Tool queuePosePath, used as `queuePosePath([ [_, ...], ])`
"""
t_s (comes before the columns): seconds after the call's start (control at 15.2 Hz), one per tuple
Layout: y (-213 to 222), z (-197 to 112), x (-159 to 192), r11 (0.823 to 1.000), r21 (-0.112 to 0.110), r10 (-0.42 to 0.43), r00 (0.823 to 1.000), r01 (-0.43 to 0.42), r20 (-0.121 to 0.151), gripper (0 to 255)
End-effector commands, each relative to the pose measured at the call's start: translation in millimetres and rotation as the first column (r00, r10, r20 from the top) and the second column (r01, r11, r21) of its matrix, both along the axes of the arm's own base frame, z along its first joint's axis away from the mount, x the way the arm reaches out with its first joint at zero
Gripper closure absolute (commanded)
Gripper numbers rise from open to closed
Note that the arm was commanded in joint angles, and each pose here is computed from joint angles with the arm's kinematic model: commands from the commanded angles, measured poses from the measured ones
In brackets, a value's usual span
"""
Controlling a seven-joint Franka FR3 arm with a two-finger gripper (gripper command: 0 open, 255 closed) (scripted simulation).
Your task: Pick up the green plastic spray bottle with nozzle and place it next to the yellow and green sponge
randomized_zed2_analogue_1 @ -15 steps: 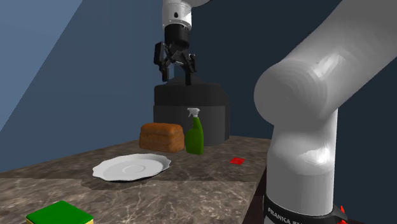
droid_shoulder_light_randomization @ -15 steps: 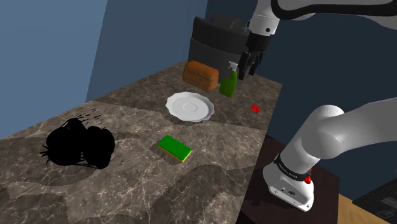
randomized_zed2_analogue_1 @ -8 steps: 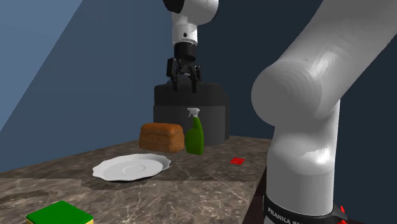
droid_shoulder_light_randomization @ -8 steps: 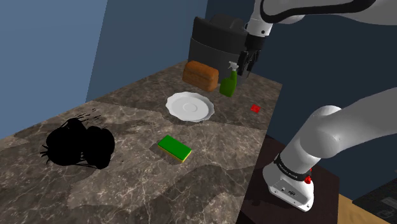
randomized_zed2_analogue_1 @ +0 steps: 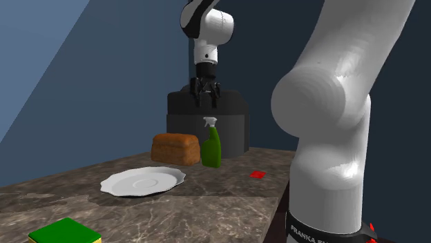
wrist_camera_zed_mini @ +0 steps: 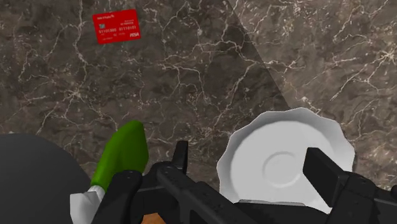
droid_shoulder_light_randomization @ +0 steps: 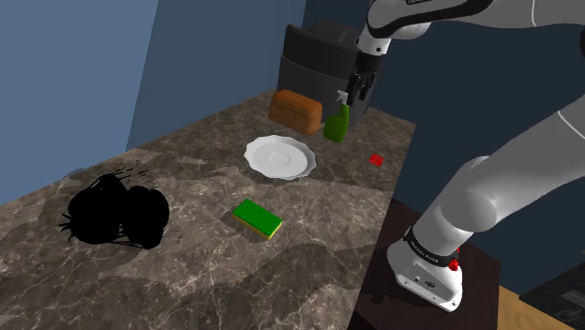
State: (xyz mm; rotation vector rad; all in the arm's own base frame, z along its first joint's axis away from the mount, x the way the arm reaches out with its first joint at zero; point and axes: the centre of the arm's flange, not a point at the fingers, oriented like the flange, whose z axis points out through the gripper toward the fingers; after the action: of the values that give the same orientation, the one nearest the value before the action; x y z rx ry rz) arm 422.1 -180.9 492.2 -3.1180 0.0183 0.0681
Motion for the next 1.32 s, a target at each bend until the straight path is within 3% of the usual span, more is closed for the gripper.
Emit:
queuePosePath([
  [0.0,-25,-2,12,1.000,-0.004,0.008,1.000,-0.008,0.002,0],
  [0.79,-155,-30,92,0.999,-0.020,0.047,0.999,-0.046,0.015,0],
  [1.25,-159,-63,94,0.999,-0.021,0.048,0.999,-0.048,0.015,0],
])
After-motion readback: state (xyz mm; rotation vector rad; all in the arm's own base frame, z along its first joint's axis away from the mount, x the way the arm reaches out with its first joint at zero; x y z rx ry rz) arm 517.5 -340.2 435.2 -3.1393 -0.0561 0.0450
